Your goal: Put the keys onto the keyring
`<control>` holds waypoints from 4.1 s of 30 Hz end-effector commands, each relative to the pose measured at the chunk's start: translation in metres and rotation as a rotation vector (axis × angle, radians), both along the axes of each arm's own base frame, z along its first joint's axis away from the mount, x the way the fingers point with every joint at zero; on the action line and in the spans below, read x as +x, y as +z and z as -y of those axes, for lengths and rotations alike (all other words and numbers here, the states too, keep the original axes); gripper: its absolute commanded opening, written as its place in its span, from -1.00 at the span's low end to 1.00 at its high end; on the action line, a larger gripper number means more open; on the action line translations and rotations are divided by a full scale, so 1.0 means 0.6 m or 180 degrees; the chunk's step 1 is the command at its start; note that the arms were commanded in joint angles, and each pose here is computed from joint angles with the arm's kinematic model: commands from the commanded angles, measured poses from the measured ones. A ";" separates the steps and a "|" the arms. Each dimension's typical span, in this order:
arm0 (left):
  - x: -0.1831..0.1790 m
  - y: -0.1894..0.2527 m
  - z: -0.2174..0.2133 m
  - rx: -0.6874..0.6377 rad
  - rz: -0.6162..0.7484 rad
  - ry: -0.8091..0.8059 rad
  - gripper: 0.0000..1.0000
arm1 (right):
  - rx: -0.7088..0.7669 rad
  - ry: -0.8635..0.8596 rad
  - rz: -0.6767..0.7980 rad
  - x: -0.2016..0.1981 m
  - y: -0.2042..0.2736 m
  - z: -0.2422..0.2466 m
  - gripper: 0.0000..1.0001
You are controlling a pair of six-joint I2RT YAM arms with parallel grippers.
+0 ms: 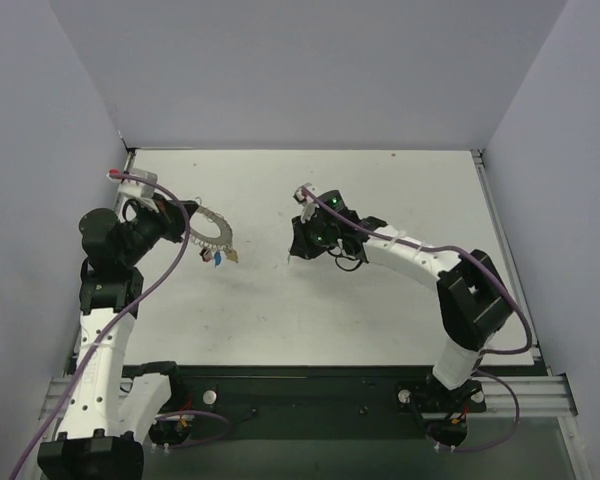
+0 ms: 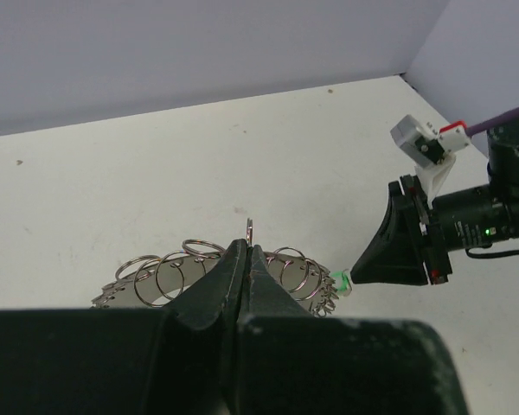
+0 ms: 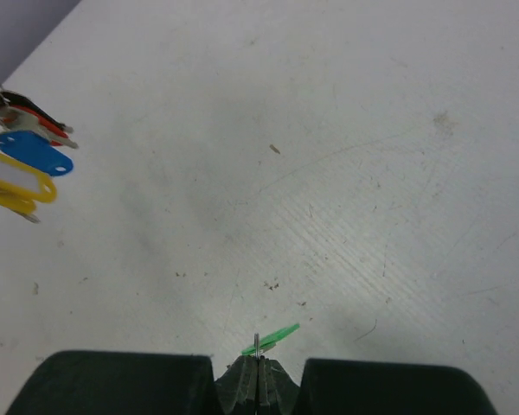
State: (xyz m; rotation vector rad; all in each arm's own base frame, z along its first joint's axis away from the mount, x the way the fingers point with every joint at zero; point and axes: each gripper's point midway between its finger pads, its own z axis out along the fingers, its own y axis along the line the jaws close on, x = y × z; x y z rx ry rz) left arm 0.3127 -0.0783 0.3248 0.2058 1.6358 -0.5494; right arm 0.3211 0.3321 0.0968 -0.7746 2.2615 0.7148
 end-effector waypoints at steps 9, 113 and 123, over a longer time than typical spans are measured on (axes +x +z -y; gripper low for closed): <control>-0.080 0.091 0.135 0.0195 0.0792 -0.1158 -1.00 | 0.0805 0.0517 0.0811 -0.082 0.208 0.026 -1.00; -0.207 -0.017 0.312 0.0946 0.0960 -0.2077 -1.00 | 0.0863 0.1308 0.1311 -0.203 0.329 0.001 -1.00; -0.211 -0.014 0.312 0.0944 0.0979 -0.2099 -1.00 | 0.0854 0.1267 0.1315 -0.197 0.330 -0.002 -1.00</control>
